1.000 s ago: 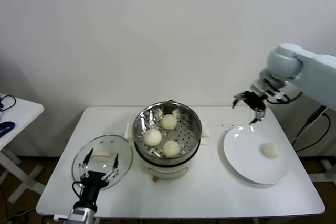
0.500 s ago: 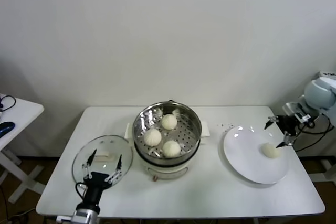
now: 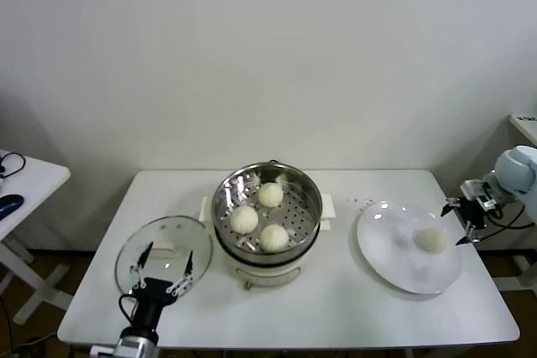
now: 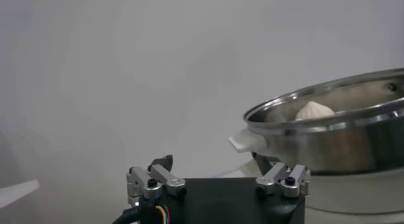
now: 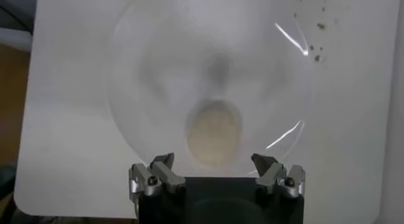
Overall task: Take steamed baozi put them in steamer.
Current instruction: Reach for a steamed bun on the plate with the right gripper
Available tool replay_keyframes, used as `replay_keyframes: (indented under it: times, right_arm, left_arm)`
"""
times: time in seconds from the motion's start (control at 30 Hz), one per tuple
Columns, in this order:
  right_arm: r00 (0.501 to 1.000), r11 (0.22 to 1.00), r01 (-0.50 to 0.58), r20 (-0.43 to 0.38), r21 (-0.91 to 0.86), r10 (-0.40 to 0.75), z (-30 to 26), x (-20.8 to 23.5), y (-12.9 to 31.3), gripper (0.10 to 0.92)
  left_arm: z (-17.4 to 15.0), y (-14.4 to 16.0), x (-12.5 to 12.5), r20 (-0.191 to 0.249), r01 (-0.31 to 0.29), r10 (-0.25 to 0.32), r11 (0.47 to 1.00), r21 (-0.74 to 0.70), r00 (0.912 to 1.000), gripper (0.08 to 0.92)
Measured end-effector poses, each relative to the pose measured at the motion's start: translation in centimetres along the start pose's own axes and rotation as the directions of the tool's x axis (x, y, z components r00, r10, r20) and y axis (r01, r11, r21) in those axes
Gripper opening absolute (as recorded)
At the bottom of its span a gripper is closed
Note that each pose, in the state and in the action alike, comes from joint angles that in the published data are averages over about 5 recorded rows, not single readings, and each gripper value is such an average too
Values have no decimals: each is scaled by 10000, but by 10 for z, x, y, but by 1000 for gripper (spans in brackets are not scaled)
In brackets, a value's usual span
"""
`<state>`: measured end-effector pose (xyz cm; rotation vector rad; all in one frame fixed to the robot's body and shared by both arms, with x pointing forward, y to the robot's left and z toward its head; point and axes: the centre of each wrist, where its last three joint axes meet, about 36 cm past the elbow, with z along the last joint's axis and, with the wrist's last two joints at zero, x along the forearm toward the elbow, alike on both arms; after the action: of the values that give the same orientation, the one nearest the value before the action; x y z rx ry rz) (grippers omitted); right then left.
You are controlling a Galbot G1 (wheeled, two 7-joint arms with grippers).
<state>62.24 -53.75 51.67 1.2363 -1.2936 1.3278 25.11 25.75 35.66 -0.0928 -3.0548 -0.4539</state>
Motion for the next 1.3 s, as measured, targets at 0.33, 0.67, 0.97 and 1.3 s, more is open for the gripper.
replay_keyframes:
  times: [0.33,0.67,0.97,1.3]
  right_arm:
    - [9999,9999,106,-110,-40,-106,-7,-33,-13,823]
    - [9991,9992,401,-98,-59,-401,-17,-56,-19,823]
    - [9981,9982,599,-116,-98,-600,-20,-70,-19,823]
    - [9983,9982,567,-128,-184,-570,-18,-70,-20,745]
  left_arm:
    - [2,2,1,-86,35,-36,10000,-51,10000,823]
    - [4,3,1,-127,51,-53,9999,-88,9999,823]
    - [6,2,1,-156,59,-60,9999,-86,9999,823]
    - [5,1,-1,-118,22,-23,10000,-82,9999,823]
